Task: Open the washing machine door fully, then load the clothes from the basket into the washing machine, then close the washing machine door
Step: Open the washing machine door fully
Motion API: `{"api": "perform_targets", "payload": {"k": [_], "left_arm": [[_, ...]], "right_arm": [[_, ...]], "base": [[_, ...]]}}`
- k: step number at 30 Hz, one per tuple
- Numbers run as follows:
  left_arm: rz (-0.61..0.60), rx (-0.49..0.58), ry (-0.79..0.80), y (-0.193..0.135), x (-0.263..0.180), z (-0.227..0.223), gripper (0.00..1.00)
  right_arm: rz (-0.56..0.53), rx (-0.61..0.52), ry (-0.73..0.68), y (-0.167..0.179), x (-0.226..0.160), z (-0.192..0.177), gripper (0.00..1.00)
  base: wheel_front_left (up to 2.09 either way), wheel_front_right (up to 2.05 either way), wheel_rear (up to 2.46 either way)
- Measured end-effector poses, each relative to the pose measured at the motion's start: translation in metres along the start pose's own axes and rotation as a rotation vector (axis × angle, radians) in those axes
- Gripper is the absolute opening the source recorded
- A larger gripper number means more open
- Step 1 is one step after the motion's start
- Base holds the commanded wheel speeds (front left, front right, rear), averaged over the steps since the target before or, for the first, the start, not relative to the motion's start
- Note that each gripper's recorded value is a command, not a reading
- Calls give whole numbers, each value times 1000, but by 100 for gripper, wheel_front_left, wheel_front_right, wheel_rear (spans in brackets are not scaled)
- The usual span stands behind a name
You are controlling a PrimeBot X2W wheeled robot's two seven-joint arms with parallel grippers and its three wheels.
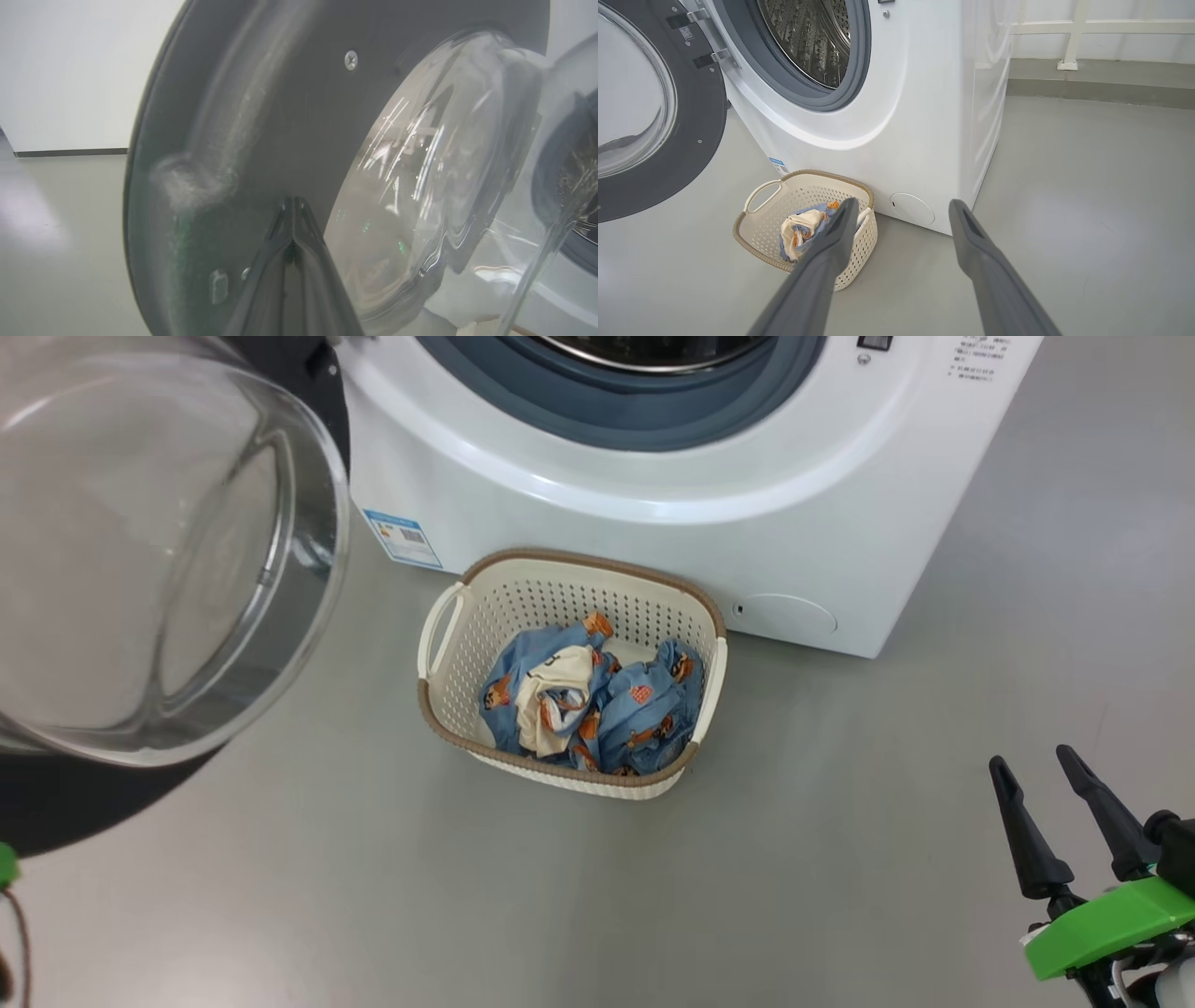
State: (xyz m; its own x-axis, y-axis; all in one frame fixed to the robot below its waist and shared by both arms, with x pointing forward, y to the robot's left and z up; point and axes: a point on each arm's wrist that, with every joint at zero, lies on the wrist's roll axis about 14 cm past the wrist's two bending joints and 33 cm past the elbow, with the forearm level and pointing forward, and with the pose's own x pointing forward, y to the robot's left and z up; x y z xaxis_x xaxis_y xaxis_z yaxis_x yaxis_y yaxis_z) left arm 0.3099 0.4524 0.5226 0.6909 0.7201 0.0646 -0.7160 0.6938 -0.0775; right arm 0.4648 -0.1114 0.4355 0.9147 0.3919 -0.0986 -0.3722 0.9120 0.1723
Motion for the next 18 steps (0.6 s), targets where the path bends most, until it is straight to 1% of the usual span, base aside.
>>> {"api": "perform_targets", "payload": {"k": [9, 18], "left_arm": [[76, 52, 15, 19, 31, -2, 0], [112, 89, 31, 27, 54, -7, 0]], "right_arm": [[-8, -5, -1, -12, 12, -4, 100], [-24, 1, 19, -23, 19, -16, 100]], "base": [[0, 0, 0], [0, 0, 0]]}}
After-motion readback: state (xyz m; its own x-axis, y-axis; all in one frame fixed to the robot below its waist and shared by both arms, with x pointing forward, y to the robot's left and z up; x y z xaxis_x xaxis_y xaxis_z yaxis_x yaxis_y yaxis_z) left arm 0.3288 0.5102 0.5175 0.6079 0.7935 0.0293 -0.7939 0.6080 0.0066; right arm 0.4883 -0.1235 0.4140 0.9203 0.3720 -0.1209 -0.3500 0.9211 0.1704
